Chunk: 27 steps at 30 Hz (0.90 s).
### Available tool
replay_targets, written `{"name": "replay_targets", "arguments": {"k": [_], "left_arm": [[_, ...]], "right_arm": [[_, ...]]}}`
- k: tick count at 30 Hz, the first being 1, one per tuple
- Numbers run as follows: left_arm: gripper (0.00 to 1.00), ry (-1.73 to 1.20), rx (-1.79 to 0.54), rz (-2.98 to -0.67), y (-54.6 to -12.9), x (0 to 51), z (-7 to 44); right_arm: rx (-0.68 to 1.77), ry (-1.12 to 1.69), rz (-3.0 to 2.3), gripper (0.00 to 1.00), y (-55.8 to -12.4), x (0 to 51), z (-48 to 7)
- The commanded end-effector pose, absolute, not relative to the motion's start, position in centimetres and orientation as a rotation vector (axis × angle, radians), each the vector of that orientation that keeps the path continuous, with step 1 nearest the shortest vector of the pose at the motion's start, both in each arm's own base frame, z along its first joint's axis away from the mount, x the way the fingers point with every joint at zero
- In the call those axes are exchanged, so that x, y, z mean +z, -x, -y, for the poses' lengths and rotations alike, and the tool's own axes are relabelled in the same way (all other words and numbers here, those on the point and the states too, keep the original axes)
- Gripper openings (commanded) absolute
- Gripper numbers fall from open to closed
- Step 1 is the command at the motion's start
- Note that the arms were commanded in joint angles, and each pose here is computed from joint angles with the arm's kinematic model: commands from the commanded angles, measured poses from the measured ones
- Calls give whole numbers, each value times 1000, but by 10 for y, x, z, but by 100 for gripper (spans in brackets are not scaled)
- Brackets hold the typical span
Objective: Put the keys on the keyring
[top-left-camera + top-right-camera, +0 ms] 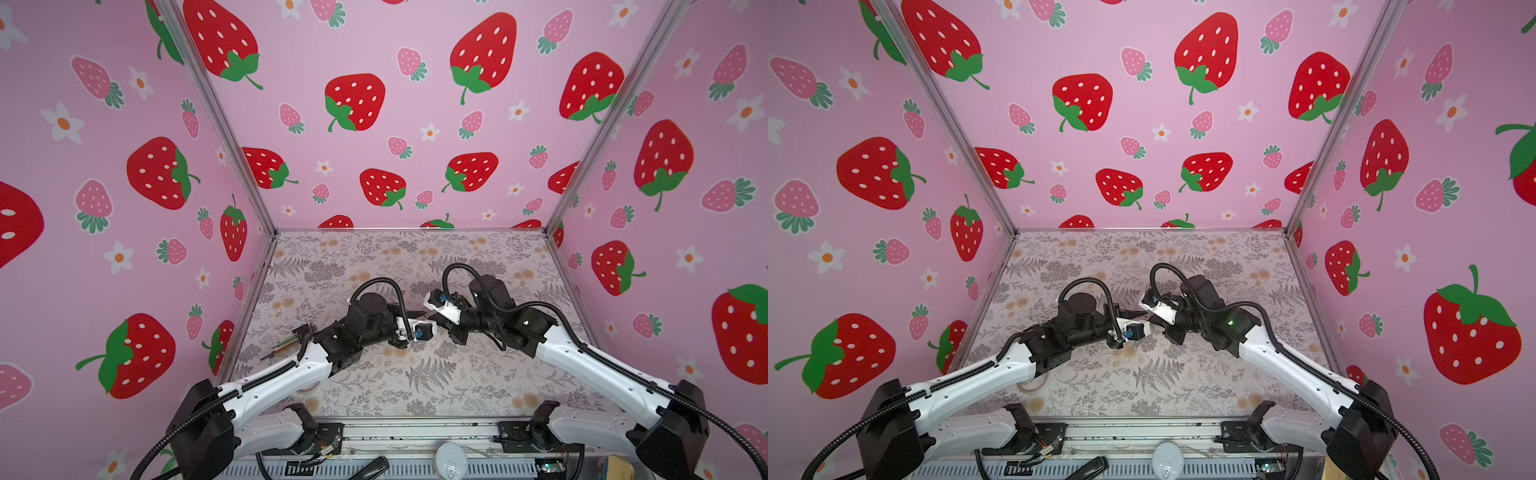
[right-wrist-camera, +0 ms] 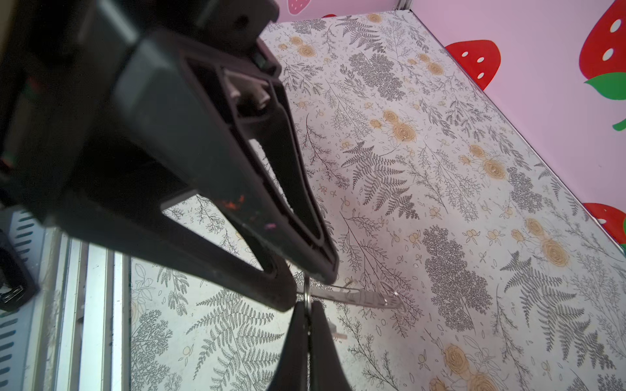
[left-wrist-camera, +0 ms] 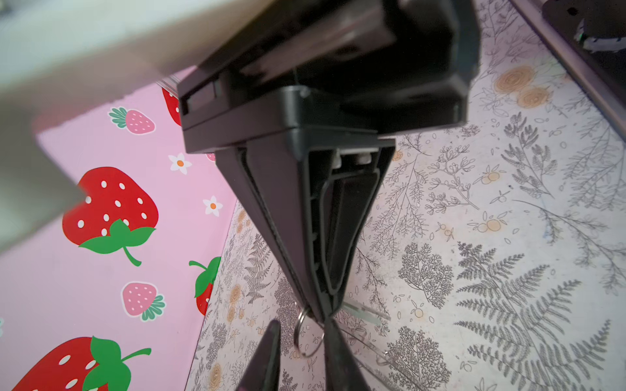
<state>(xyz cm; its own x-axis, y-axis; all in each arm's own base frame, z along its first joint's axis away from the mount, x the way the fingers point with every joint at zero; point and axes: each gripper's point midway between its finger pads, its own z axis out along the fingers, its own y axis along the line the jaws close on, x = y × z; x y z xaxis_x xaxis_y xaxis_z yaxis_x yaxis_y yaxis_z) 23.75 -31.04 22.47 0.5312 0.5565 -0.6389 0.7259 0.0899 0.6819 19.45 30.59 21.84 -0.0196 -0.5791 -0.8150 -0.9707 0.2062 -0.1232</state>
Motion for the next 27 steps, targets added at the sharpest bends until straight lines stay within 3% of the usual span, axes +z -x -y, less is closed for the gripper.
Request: {"name": "replay_targets", "arguments": {"k": [1,6,16,27], "left_arm": [[20,-1589,-171,-1111,-240,238,316],[11,-1614,-202,-1133,-238,233,319],[20,-1667,-222,-1187,-237,223,319],[18,-1718,-275,-1203,-230,215,321]], "right_arm": [[673,1480,-1611,0,-188,238,-312],[662,1495,-1597,0,-185,235,-311],[593,1537,-1533,0,-182,242,-312],[516,1527,-1464,0,-185,255,-311]]}}
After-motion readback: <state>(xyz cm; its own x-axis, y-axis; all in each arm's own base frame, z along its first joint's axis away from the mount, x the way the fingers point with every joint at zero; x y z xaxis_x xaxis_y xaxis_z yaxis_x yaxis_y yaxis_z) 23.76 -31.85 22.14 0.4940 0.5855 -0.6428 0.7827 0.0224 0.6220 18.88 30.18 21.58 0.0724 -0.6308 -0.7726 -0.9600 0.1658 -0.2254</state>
